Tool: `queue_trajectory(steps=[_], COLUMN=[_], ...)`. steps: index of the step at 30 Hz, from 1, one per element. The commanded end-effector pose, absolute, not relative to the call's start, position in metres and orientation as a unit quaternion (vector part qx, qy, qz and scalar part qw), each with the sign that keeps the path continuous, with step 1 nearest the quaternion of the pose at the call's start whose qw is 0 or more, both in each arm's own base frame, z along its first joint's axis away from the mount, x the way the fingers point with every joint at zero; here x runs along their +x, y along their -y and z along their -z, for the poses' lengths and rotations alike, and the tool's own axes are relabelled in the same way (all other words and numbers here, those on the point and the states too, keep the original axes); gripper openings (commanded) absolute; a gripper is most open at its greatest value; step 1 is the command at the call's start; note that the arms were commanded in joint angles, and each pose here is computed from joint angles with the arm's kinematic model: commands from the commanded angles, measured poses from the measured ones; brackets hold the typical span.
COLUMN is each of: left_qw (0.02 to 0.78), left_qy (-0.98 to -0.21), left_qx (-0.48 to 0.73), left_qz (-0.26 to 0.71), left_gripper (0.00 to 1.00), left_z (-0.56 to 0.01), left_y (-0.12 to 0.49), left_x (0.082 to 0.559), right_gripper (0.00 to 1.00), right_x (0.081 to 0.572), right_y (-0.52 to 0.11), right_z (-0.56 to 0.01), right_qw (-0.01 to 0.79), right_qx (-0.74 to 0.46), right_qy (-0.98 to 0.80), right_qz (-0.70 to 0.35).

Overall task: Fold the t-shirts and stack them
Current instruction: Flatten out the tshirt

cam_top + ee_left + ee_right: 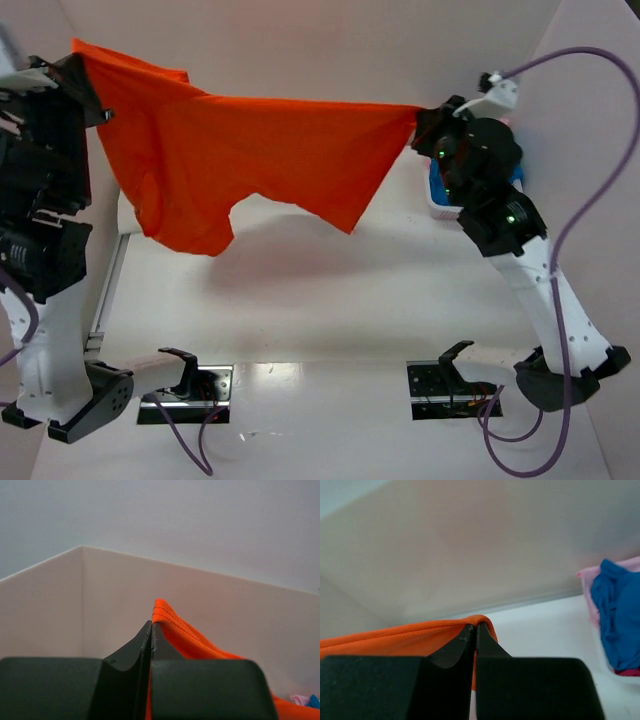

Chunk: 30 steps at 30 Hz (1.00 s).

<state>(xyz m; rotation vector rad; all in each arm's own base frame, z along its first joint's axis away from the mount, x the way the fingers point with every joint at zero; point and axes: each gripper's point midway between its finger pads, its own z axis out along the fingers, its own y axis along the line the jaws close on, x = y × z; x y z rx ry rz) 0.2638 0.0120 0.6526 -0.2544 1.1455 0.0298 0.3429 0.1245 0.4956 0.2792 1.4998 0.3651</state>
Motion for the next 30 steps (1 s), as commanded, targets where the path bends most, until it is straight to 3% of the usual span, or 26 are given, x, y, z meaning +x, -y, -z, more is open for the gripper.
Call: queue_trajectory(steps=[1, 16, 30], left_qw=[0.851, 0.869, 0.889], left_qy=[-0.504, -0.49, -0.448], left_qx=[-0.144, -0.066, -0.089], left_qz=[-0.037, 0.013, 0.025], left_gripper=[0.0, 0.0, 0.0], left_z=[-0.674, -0.679, -0.681], left_y=[-0.03, -0.001, -0.024], left_x=[0.238, 0.229, 0.145], right_gripper=[0.0, 0.0, 0.0], right_x=[0.312, 0.295, 0.241], right_y=[-0.072, -0.057, -0.03], right_z=[-0.542, -0.544, -0.551], right_qw=[0.754, 0.762, 0.77], right_qx=[0.176, 0.194, 0.197], right_qy=[-0.621, -0.606, -0.59], right_qz=[-0.123, -0.121, -0.145])
